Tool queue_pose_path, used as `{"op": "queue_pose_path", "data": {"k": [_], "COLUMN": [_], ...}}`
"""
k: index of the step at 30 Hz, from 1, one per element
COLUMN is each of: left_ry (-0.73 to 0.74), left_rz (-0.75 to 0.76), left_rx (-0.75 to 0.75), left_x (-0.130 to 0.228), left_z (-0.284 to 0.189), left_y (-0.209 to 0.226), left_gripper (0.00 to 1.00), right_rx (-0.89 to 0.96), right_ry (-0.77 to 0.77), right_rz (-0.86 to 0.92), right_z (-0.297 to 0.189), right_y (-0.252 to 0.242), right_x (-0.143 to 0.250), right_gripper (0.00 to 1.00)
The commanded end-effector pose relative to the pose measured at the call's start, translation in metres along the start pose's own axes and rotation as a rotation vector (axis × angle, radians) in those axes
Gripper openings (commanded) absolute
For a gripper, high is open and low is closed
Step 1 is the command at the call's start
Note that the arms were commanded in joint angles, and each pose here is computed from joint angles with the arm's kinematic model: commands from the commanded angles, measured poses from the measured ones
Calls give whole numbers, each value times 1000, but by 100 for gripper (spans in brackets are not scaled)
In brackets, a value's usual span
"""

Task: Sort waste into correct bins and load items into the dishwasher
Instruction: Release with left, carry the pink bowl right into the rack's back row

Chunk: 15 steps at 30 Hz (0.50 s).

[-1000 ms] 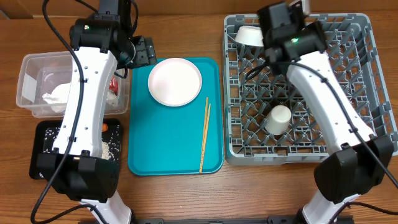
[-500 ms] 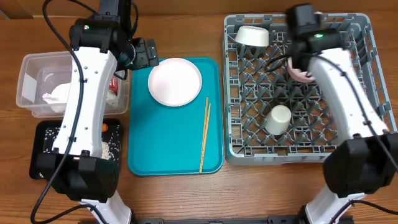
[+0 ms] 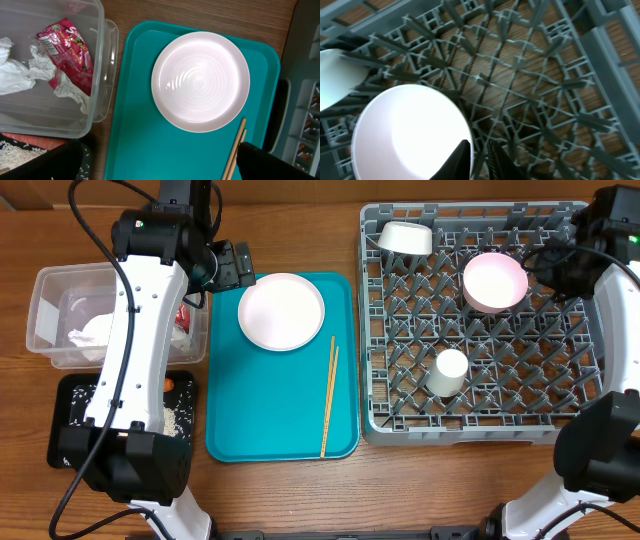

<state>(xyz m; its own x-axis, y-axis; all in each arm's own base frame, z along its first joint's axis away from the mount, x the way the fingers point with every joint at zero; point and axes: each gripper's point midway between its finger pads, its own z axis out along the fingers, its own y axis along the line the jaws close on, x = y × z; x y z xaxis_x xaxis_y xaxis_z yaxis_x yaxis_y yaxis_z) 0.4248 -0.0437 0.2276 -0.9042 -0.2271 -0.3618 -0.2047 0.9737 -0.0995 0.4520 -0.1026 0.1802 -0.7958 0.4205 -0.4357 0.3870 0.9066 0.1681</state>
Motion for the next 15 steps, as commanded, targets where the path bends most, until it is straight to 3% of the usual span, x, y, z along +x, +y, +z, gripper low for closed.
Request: {"op": "queue_pose_path", "data": {"k": [1, 13, 15], "left_ry": [9, 9, 9], "left_rz": [-4, -4, -4], "left_rx": [6, 6, 6], "left_x": [1, 1, 1], "left_z": [2, 2, 2], "left_y": [-1, -1, -1], "left_gripper": [100, 100, 100], "right_rx": [-98, -21, -20], "right_ry": [42, 97, 101], "right_rz": [11, 17, 17], "right_z": [11, 40, 40], "right_y": [17, 2, 2], "right_x": [5, 14, 15], "right_gripper": [16, 20, 17]}}
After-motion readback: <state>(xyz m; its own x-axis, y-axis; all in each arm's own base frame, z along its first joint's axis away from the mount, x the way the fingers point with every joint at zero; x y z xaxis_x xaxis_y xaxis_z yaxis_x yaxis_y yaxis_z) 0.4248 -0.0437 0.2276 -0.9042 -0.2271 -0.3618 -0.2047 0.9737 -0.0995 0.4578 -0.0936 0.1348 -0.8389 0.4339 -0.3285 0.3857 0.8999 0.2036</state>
